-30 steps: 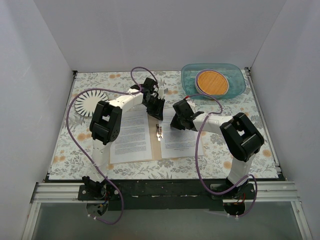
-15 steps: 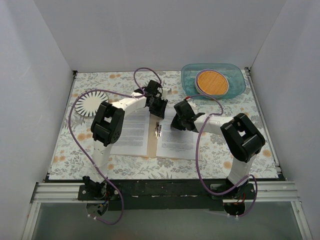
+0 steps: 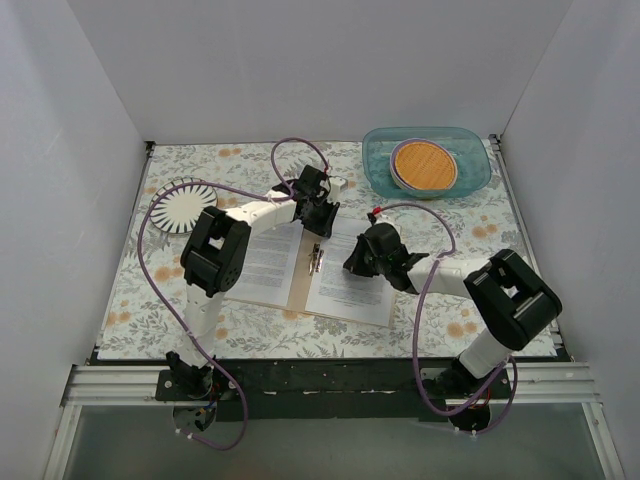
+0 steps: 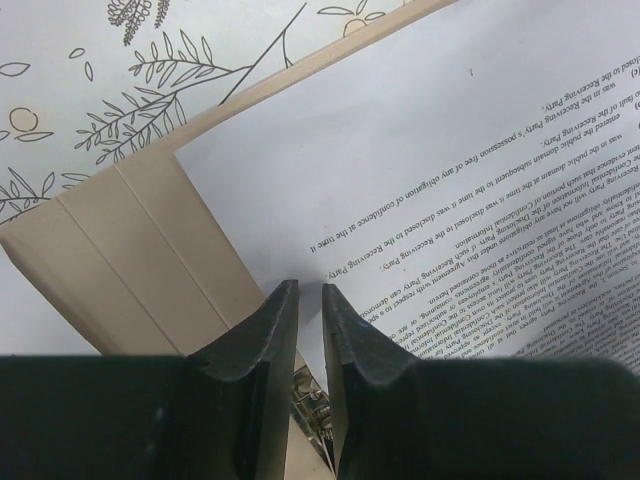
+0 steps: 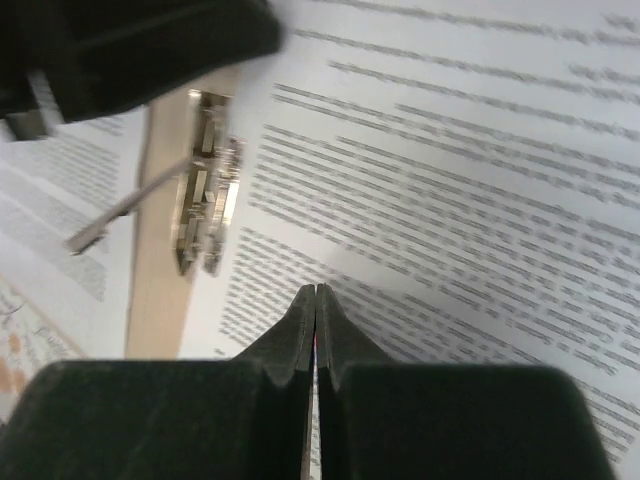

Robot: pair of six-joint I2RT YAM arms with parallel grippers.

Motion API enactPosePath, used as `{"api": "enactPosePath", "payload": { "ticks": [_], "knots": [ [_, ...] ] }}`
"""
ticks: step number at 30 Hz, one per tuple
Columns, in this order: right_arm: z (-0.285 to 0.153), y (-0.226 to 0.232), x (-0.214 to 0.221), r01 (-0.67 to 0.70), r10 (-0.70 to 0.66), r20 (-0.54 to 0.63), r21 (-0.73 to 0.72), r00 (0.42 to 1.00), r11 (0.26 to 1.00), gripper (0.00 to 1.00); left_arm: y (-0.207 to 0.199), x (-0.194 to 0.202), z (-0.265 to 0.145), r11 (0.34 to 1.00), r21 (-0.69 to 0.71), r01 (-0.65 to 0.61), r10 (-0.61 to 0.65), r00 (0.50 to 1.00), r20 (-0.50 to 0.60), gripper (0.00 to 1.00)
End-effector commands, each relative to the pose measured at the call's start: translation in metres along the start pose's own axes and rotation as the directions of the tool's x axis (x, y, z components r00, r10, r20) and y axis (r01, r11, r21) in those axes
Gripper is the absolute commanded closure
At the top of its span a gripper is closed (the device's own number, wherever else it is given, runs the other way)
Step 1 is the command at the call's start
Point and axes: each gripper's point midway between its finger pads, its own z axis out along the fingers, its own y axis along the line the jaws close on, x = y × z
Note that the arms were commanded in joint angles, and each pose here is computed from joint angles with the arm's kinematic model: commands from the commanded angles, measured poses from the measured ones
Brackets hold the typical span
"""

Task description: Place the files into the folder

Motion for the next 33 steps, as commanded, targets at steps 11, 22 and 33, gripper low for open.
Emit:
{"api": "enactPosePath", "payload": {
  "ticks": [11,22,33],
  "knots": [
    [-0.025,0.135,-0.051,0.448,-0.332,0.341,-0.357,0.879,0.820,0.99,-0.001,0.077,0.001,0.999,-0.001,0.041,-0.040,0.965,-0.261,0.85],
    [-0.007,0.137,-0.041,0.486,-0.374,0.336,-0.370,0.864,0.792,0.99,-0.017,0.078,-0.002,0.993,0.090,0.075,-0.044,0.952,-0.302,0.85],
    [0.000,0.148,-0.026,0.528,-0.431,0.310,-0.403,0.847,0.748,0.99,-0.020,0.080,0.001,0.991,0.102,0.092,-0.056,0.948,-0.313,0.85]
  ]
}}
